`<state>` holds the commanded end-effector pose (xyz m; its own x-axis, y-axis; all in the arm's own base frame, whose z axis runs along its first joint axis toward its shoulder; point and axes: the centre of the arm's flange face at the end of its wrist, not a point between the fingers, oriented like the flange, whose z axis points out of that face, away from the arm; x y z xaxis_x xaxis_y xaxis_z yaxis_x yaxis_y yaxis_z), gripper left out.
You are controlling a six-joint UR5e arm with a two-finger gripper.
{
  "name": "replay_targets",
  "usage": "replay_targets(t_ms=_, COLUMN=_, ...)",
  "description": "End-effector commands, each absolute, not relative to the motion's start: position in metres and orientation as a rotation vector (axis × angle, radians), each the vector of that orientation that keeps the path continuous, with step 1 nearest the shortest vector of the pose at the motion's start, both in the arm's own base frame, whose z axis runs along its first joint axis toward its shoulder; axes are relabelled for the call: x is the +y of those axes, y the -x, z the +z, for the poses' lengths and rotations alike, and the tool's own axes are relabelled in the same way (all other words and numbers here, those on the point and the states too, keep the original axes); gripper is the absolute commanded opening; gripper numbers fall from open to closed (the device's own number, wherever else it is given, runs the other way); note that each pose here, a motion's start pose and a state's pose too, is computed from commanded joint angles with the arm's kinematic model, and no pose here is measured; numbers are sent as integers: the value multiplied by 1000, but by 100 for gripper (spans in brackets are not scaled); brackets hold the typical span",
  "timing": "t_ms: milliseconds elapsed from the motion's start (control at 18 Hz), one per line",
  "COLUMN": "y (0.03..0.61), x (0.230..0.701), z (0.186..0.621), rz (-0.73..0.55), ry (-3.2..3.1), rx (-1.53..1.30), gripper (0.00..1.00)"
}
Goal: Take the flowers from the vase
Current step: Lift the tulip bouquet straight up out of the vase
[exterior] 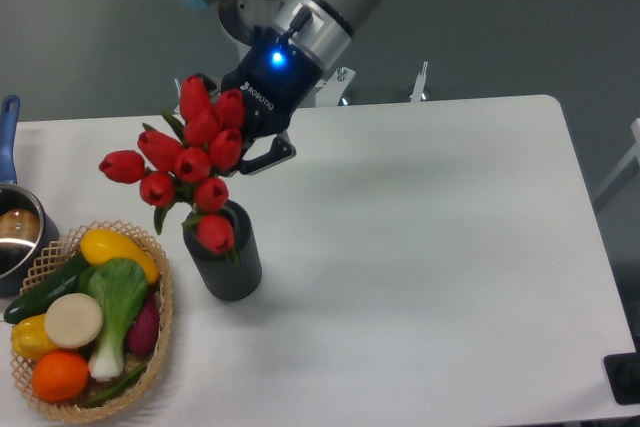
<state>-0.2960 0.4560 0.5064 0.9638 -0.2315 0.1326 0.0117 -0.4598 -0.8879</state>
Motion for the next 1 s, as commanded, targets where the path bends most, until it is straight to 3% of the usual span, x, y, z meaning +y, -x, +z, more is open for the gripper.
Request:
replay_targets(t_ms=667, y=287, x=436, z=578, rz=-150, ry=1977, rx=194, gripper=0)
replay_targets(t_ms=1000, y=334, x=405, z=598, rz=-4, ry=1996, rx=114, gripper=0)
